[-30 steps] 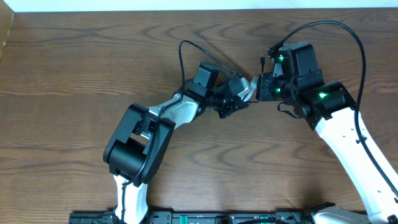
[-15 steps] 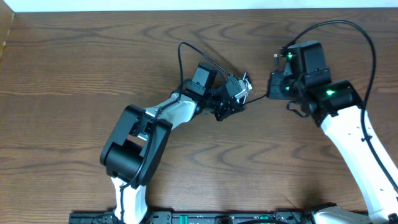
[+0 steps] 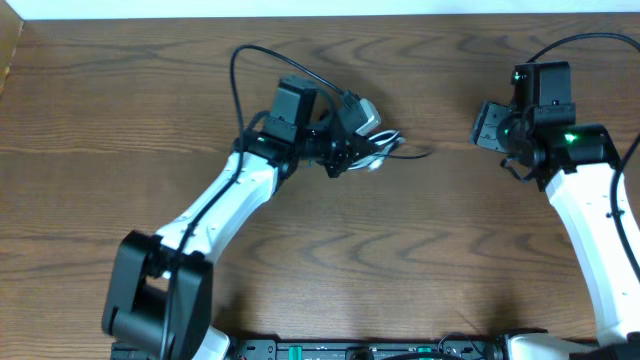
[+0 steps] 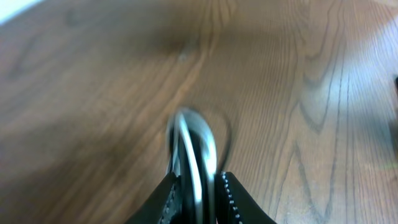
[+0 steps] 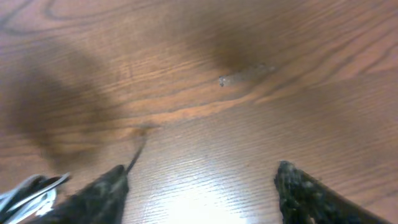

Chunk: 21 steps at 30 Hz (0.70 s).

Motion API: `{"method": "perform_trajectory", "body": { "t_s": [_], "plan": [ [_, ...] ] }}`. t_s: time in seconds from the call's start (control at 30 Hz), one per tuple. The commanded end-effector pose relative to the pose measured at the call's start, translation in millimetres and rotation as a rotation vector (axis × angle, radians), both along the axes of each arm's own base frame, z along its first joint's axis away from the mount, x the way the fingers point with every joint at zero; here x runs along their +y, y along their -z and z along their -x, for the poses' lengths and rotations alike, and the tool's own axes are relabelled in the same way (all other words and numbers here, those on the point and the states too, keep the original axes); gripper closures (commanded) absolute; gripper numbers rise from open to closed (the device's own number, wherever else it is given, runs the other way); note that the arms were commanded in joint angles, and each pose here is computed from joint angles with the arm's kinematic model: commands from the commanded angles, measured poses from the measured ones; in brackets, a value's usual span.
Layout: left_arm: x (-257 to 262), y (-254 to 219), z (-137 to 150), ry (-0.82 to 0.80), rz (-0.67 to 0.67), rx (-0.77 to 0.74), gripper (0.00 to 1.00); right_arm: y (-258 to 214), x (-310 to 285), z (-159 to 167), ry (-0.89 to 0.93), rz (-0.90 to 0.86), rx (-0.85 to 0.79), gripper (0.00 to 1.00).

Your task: Untangle cables

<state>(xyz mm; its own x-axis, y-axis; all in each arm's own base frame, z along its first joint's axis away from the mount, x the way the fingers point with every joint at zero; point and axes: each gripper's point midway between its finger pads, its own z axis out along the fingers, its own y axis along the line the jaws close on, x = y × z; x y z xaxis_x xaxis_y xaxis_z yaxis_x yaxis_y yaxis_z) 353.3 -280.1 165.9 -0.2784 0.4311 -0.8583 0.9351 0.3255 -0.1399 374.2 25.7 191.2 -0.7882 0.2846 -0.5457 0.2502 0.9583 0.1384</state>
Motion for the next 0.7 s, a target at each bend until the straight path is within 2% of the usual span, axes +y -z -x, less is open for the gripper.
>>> {"method": "perform_trajectory", "body": {
  "t_s": [0.0, 0.07, 0.13, 0.17, 0.2, 0.33, 0.4, 0.47, 0.53, 0.67],
  "plan": [
    [3, -28, 1, -0.003, 0.033, -0.053, 0.79, 16, 19, -6, -0.068, -0.066, 0.052, 0.21],
    [5, -38, 1, -0.019, 0.034, -0.078, 0.79, 28, 31, -6, -0.102, -0.111, 0.089, 0.20],
    [14, -35, -16, -0.111, -0.009, -0.106, 0.79, 38, 36, -6, -0.116, -0.136, 0.122, 0.20],
    [13, -36, -16, -0.126, 0.008, -0.077, 0.79, 43, 37, -7, -0.117, -0.138, 0.134, 0.20],
    [7, -41, -5, -0.082, 0.051, -0.029, 0.76, 49, 37, -5, -0.116, -0.137, 0.156, 0.22],
    [7, -39, -2, -0.078, 0.048, -0.014, 0.76, 50, 45, -3, -0.184, -0.153, 0.166, 0.21],
    [12, -35, -8, -0.113, 0.023, -0.022, 0.62, 50, 55, 1, -0.223, -0.192, 0.179, 0.20],
    [19, -31, -18, -0.184, -0.014, -0.027, 0.60, 52, 61, 8, -0.230, -0.216, 0.207, 0.20],
    [31, -25, -31, -0.288, -0.055, -0.023, 0.42, 55, 64, 14, -0.230, -0.211, 0.232, 0.21],
    [56, -19, -51, -0.483, -0.092, 0.013, 0.17, 67, 76, 24, -0.253, -0.205, 0.260, 0.28]
  ]
}}
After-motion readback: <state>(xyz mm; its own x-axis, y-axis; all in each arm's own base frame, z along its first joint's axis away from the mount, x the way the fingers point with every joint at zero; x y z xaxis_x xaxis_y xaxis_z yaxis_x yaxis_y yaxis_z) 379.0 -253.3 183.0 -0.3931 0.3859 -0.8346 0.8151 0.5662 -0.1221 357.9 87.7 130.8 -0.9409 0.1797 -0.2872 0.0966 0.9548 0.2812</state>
